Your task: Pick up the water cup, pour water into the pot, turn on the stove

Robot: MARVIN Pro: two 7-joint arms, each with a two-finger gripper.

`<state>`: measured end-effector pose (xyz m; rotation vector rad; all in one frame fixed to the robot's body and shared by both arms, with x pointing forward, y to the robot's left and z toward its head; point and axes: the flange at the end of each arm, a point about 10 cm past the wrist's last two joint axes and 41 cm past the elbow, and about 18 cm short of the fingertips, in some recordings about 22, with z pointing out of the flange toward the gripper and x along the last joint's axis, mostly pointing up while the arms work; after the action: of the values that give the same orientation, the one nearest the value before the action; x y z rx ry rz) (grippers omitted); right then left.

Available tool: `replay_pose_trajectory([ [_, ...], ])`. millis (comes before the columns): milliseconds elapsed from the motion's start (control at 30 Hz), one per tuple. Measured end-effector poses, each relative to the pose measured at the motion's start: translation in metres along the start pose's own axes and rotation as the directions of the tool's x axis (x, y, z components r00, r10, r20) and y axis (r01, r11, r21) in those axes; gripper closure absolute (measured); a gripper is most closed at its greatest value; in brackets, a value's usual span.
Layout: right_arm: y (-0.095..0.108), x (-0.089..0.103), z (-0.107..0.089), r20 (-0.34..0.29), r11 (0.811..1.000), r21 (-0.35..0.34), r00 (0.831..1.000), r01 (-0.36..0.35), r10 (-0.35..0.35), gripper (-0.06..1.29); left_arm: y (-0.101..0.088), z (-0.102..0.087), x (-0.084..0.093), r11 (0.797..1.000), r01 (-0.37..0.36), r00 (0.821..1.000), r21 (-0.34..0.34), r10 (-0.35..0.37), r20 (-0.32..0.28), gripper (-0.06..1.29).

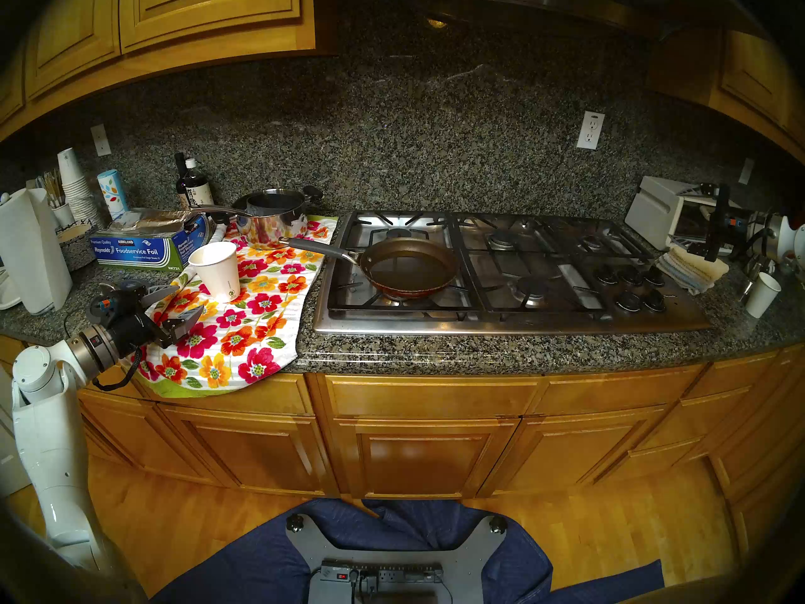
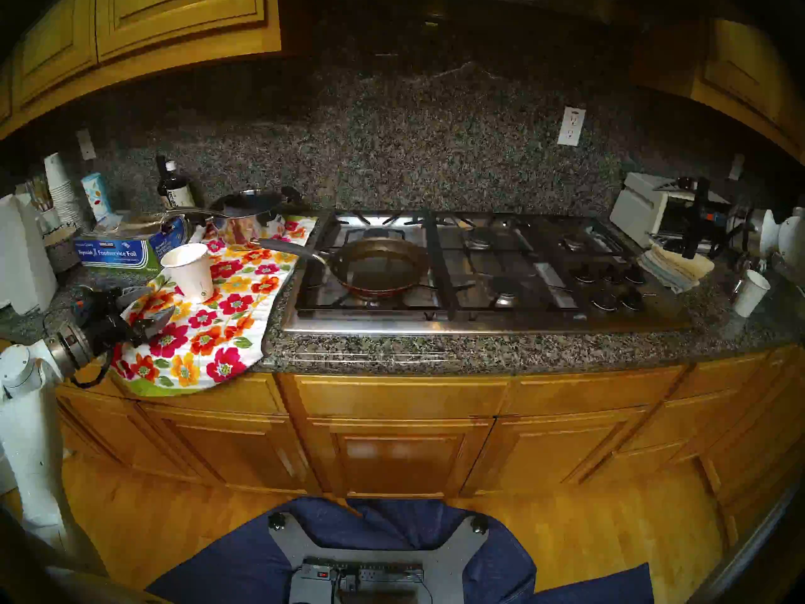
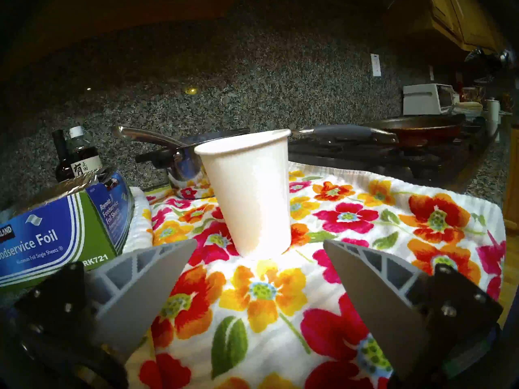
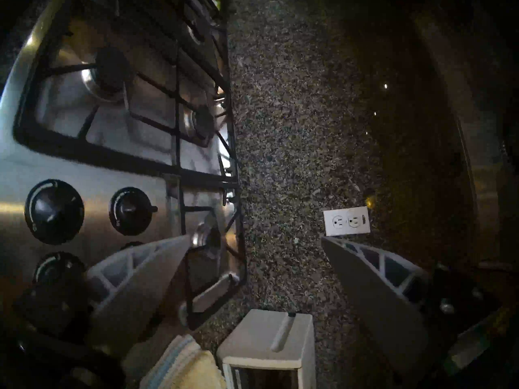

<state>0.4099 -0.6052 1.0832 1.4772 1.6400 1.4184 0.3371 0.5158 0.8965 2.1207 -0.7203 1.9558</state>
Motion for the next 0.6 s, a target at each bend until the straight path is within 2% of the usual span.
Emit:
replay_pose_trajectory([
  [167, -0.035, 0.001, 0.001, -0.010, 0.996, 0.028, 0.996, -0.086, 0.086, 0.01, 0.000, 0.000, 0.000, 1.000, 0.003, 1.000, 0.000, -0.003, 0.000, 0.01],
  [333, -0.060, 0.004, 0.002, -0.009, 0.987, 0.038, 0.987, -0.158, 0.158, 0.01, 0.000, 0.000, 0.000, 1.000, 0.006, 1.000, 0.000, -0.006, 0.000, 0.01],
  [467, -0.070, 0.007, 0.003, -0.003, 0.978, 0.026, 0.978, -0.208, 0.208, 0.01, 0.000, 0.000, 0.001, 1.000, 0.007, 1.000, 0.000, -0.007, 0.000, 0.01],
  [600, -0.070, 0.010, 0.004, 0.002, 0.970, 0.003, 0.970, -0.244, 0.244, 0.01, 0.000, 0.000, 0.001, 1.000, 0.009, 1.000, 0.000, -0.009, 0.000, 0.01],
])
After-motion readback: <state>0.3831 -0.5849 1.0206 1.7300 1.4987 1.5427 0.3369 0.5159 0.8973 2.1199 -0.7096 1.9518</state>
